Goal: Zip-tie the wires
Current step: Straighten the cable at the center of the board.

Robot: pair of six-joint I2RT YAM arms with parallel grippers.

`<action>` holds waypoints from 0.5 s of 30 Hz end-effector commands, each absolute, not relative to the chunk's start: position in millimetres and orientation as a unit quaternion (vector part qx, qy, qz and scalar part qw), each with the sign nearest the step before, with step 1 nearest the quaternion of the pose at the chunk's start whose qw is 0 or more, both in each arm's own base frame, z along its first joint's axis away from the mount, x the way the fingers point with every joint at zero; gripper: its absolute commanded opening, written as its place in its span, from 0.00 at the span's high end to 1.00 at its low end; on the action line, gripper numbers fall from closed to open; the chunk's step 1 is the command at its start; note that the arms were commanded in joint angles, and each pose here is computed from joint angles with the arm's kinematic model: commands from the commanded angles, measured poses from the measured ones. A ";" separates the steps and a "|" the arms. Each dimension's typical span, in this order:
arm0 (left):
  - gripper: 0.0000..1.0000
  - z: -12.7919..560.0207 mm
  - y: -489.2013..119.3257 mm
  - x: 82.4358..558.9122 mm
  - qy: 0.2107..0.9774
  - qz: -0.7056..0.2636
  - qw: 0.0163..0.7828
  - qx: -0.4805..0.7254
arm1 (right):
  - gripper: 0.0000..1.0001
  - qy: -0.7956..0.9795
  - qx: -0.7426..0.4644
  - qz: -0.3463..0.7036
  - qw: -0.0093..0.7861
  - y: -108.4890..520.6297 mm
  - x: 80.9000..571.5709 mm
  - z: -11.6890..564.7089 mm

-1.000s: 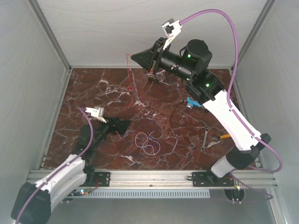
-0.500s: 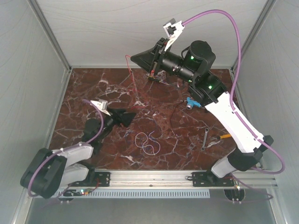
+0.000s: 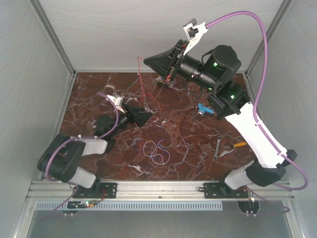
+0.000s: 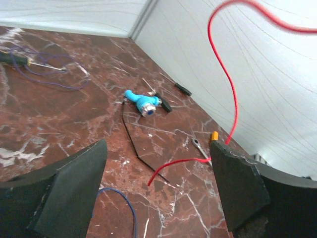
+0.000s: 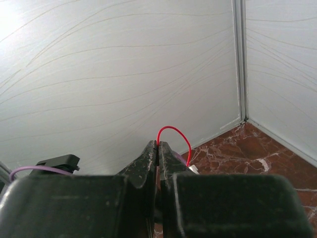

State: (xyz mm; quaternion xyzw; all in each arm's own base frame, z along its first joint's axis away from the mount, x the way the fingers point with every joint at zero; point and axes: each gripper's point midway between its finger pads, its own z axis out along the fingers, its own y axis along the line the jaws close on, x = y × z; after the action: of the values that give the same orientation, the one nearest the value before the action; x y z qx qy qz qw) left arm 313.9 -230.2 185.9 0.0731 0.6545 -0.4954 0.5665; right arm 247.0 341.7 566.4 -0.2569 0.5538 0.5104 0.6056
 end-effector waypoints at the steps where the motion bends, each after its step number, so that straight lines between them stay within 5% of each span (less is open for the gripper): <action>1: 0.22 223.8 -249.0 303.1 0.587 -0.556 0.571 0.143 | 1.00 0.524 -0.256 0.523 0.622 328.4 228.6 590.4; 6: 0.41 223.3 -252.5 296.9 0.572 -0.584 0.558 0.141 | 1.00 0.521 -0.253 0.521 0.628 325.3 227.5 594.7; 11: 0.85 223.0 -248.1 305.5 0.572 -0.572 0.575 0.122 | 1.00 0.519 -0.256 0.527 0.623 325.8 224.2 595.2; 13: 0.87 226.2 -247.0 307.8 0.569 -0.569 0.581 0.121 | 1.00 0.519 -0.257 0.528 0.621 326.1 223.6 594.7; 15: 0.69 228.4 -246.9 309.5 0.567 -0.568 0.584 0.120 | 1.00 0.518 -0.257 0.529 0.621 325.3 222.4 595.7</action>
State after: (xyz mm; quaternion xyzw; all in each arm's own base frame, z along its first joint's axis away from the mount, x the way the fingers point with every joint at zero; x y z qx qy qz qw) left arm 304.6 -250.2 184.5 0.0958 0.6354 -0.5638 0.5189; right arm 238.3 333.5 576.6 -0.2563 0.5433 0.5134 0.6128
